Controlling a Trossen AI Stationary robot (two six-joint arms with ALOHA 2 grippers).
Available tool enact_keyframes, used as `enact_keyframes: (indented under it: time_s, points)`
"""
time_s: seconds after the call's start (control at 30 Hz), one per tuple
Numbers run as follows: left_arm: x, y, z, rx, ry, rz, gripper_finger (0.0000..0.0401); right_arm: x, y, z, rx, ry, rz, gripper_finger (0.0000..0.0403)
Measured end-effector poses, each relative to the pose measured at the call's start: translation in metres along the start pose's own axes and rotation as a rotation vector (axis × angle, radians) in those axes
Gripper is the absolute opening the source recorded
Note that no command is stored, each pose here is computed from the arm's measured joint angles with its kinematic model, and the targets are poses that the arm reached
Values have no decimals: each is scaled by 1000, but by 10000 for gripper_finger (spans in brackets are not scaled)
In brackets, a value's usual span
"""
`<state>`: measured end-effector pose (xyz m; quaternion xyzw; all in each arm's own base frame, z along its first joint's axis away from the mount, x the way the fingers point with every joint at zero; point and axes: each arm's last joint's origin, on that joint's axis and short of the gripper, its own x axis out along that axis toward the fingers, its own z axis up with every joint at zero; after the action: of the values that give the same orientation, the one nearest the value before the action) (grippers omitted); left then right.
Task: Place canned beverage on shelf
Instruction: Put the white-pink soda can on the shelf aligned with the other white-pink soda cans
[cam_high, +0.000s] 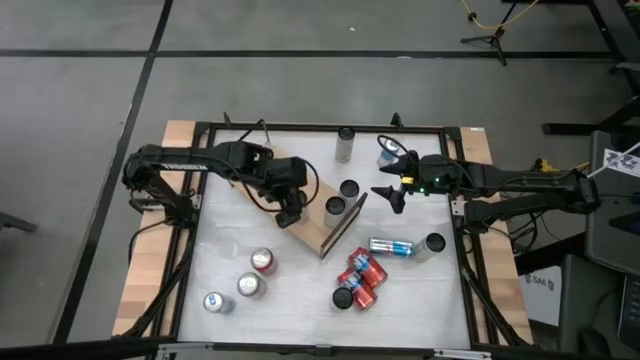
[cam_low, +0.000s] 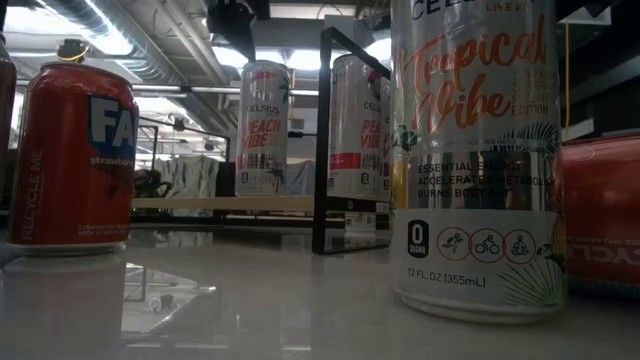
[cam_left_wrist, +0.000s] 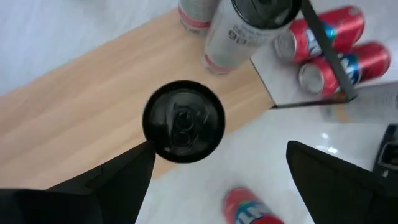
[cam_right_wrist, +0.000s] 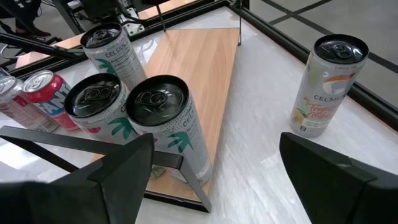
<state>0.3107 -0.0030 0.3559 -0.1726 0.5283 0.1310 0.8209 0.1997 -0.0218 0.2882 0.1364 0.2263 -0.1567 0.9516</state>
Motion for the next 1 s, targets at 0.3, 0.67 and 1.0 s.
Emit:
enact_keyframes:
  time_s: [0.3, 0.67, 1.0]
  points:
    - [23, 5, -11, 52, 58, 84, 355, 0, 0, 0, 0, 0, 0, 342]
    - [47, 6, -13, 125, 19, 99, 355, 0, 0, 0, 0, 0, 0, 342]
    - [61, 7, -14, 112, -36, 112, 355, 0, 0, 0, 0, 0, 0, 342]
